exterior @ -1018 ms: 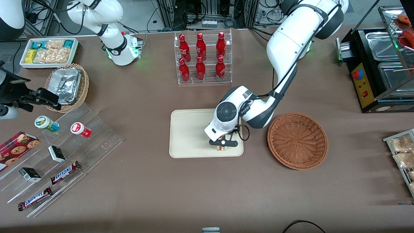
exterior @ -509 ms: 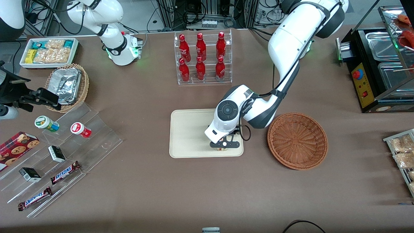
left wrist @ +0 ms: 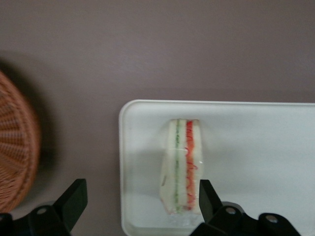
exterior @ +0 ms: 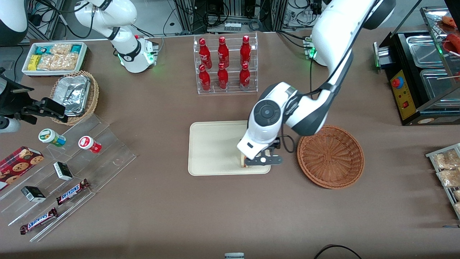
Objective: Place sandwich from basket to tray
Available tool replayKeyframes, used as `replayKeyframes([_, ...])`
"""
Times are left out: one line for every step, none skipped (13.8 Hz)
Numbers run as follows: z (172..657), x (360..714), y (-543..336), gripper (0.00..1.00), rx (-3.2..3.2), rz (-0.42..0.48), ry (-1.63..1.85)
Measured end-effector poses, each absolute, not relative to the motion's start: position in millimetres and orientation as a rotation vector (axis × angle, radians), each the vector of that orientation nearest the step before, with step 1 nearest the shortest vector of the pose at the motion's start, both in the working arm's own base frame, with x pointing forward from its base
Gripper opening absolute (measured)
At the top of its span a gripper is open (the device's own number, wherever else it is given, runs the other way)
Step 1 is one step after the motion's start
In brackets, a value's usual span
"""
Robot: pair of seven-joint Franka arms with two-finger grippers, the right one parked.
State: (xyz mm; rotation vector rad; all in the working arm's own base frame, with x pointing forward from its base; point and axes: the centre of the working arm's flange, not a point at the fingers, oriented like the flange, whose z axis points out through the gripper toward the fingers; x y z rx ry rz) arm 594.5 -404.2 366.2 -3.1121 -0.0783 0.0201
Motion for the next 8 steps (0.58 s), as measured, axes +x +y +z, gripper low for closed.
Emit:
replayKeyframes([377.6, 599.9, -389.3, 1.00, -3.094, 0.017, -0.114])
replayKeyframes([387.3, 607.0, -372.3, 1.00, -3.080, 0.015, -0.155])
replayKeyframes([397.5, 616.1, -351.1, 1.00, -3.071, 0.014, -0.206])
replayKeyframes([409.3, 626.2, -326.8, 1.00, -3.066, 0.009, -0.261])
replayKeyframes([422.3, 634.3, -303.8, 1.00, -3.064, 0.000, -0.294])
replayKeyframes([434.8, 639.3, -283.1, 1.00, -3.062, 0.000, -0.302])
replayKeyframes([445.1, 641.5, -266.4, 1.00, -3.057, 0.011, -0.297])
replayKeyframes([454.5, 642.5, -250.7, 1.00, -3.052, 0.026, -0.284])
